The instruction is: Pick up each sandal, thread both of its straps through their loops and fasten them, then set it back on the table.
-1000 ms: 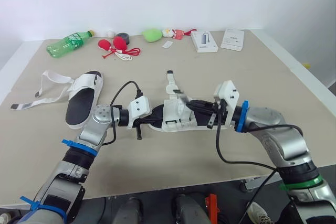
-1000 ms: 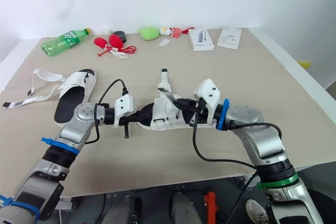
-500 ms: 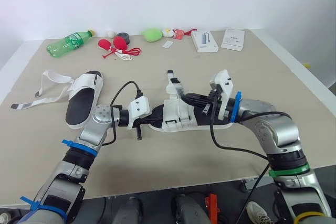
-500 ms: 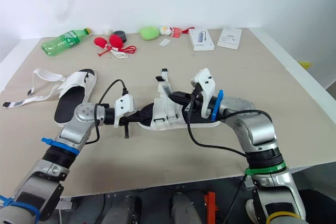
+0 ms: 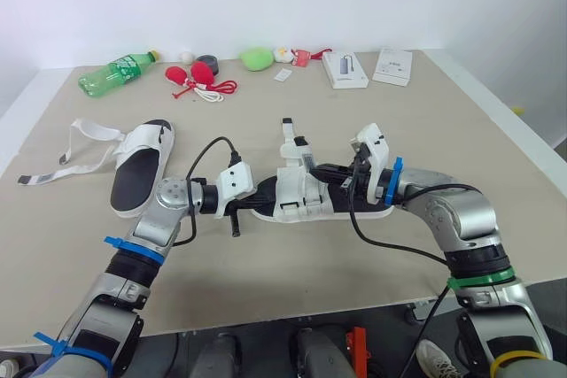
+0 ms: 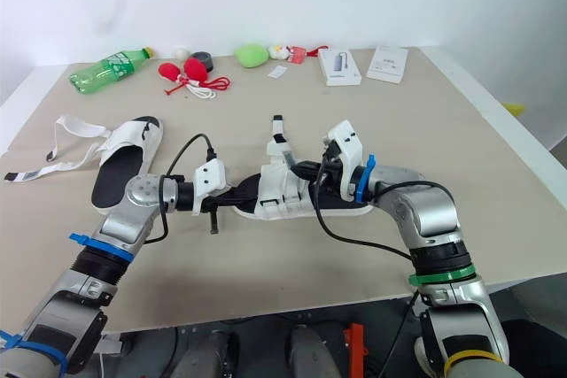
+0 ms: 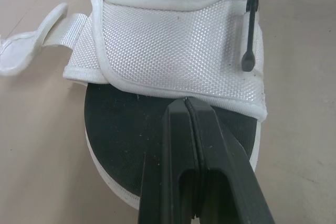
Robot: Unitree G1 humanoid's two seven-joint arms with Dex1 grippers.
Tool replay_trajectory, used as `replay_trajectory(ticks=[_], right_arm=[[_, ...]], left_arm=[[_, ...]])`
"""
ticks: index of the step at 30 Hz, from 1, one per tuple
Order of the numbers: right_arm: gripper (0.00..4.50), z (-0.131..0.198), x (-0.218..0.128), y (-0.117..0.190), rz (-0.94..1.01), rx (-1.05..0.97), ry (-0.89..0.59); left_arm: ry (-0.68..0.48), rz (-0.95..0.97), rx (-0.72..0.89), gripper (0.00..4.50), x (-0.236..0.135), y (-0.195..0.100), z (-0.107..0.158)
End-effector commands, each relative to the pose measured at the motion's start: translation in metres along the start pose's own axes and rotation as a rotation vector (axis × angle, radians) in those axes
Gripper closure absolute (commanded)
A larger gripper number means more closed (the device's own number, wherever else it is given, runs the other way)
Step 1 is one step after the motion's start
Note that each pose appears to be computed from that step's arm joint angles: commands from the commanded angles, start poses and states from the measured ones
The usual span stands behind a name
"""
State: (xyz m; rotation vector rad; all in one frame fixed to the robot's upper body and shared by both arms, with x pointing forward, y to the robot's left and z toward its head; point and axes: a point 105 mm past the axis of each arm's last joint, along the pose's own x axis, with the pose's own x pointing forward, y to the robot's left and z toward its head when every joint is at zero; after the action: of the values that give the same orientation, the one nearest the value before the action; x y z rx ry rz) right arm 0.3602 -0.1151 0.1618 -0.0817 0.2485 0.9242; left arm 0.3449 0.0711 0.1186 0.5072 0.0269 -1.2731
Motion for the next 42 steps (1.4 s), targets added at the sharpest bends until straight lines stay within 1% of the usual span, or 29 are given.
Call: replay_trajectory(ticks=[1,2,3,4,5,6,8,11,14,16,18,19,24,29,32,34,38,41,42], right_arm=[[3.57,0.010,-0.007,-0.015,-0.088,-0.038,-0.016],[3.17,0.011,-0.007,-0.017,-0.103,-0.066,-0.017],[2.65,0.014,-0.008,-0.018,-0.117,-0.119,-0.014],[2.22,0.017,-0.009,-0.019,-0.128,-0.166,-0.021],[1.92,0.022,-0.011,-0.021,-0.146,-0.208,-0.036],[1.45,0.028,-0.011,-0.021,-0.154,-0.258,-0.049],[1.45,0.039,-0.013,-0.020,-0.165,-0.336,-0.081],[1.45,0.061,-0.012,-0.015,-0.153,-0.383,-0.148],[2.25,0.079,-0.007,-0.003,-0.090,-0.366,-0.206],[3.17,0.081,-0.003,0.001,-0.061,-0.338,-0.210],[4.23,0.078,0.003,0.001,-0.046,-0.303,-0.192],[4.47,0.077,0.005,0.000,-0.042,-0.294,-0.184],[4.47,0.045,0.021,-0.018,-0.050,-0.199,-0.019],[4.47,0.026,0.025,-0.028,-0.060,-0.221,0.083],[4.47,0.016,0.028,-0.028,-0.048,-0.232,0.143],[4.47,0.014,0.030,-0.027,-0.037,-0.243,0.155],[4.47,0.029,0.031,-0.029,-0.055,-0.264,0.105],[4.47,0.057,0.028,-0.042,-0.119,-0.209,0.012],[4.18,0.067,0.027,-0.045,-0.126,-0.175,-0.024]], left_arm=[[0.009,-0.012,-0.004,4.50,0.000,-0.005,-0.002],[0.009,-0.013,-0.004,4.50,0.000,-0.005,-0.002],[0.009,-0.014,-0.005,4.50,0.000,-0.005,-0.002],[0.009,-0.014,-0.006,4.50,0.001,-0.006,-0.002],[0.009,-0.014,-0.006,4.50,0.001,-0.006,-0.002],[0.009,-0.015,-0.007,4.50,0.000,-0.006,-0.003],[0.010,-0.015,-0.008,4.50,0.000,-0.006,-0.003],[0.010,-0.016,-0.007,4.50,0.000,-0.005,-0.002],[0.005,-0.019,-0.005,4.50,0.000,-0.005,-0.001],[0.003,-0.019,-0.004,4.50,0.001,-0.005,-0.001],[0.003,-0.019,-0.003,4.50,0.000,-0.005,-0.001],[0.003,-0.019,-0.002,4.50,0.000,-0.005,-0.001],[-0.004,-0.020,0.004,4.50,0.001,-0.005,0.001],[-0.003,-0.017,0.007,4.50,0.000,-0.005,0.001],[-0.003,-0.016,0.007,4.50,0.000,-0.005,0.001],[-0.004,-0.016,0.008,4.50,0.000,-0.005,0.001],[-0.005,-0.014,0.008,4.50,0.000,-0.005,0.002],[-0.005,-0.014,0.009,4.50,0.000,-0.006,0.001],[-0.005,-0.015,0.009,4.50,0.000,-0.006,0.002]])
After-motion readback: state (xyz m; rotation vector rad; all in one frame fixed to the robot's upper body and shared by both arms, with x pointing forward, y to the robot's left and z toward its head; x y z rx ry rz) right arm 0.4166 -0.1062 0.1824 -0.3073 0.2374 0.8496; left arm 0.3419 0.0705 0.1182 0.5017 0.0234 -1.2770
